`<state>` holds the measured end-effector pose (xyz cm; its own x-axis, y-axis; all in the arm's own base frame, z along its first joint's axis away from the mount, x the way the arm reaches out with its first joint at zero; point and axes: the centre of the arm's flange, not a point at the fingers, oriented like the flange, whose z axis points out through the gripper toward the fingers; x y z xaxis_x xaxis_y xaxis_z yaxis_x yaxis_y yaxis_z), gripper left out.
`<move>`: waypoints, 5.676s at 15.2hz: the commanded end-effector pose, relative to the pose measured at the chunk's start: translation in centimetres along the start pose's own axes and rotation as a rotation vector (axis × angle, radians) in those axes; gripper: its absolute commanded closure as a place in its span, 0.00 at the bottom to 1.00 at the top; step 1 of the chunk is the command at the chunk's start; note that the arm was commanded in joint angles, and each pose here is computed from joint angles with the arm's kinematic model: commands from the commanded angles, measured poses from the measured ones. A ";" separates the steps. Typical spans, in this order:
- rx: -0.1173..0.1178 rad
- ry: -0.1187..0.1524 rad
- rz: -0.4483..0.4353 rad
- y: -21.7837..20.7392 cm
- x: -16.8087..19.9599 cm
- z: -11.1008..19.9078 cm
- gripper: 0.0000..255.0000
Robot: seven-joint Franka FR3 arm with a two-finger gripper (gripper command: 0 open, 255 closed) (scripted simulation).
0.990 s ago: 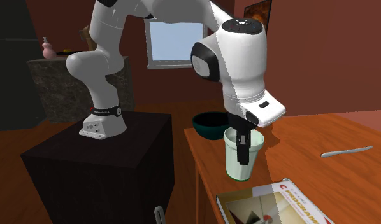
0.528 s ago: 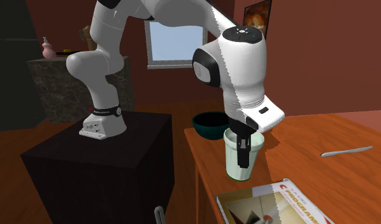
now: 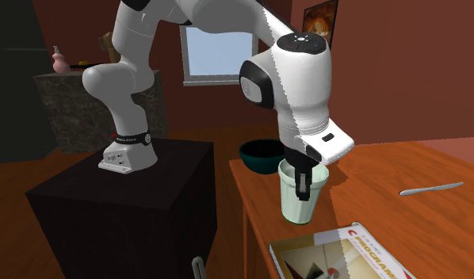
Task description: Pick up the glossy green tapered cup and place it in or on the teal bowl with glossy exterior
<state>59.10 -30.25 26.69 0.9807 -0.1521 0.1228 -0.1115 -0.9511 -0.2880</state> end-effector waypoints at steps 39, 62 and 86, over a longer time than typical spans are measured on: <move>0.000 0.000 0.000 -7.3 0.8 -16.2 1.00; 0.000 0.000 0.000 -26.2 -10.3 -12.8 1.00; 0.000 0.000 0.000 -23.8 -11.3 -4.9 0.00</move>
<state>49.92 -7.23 36.85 0.9806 -0.1522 0.1236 -0.1113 -0.9511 -0.2881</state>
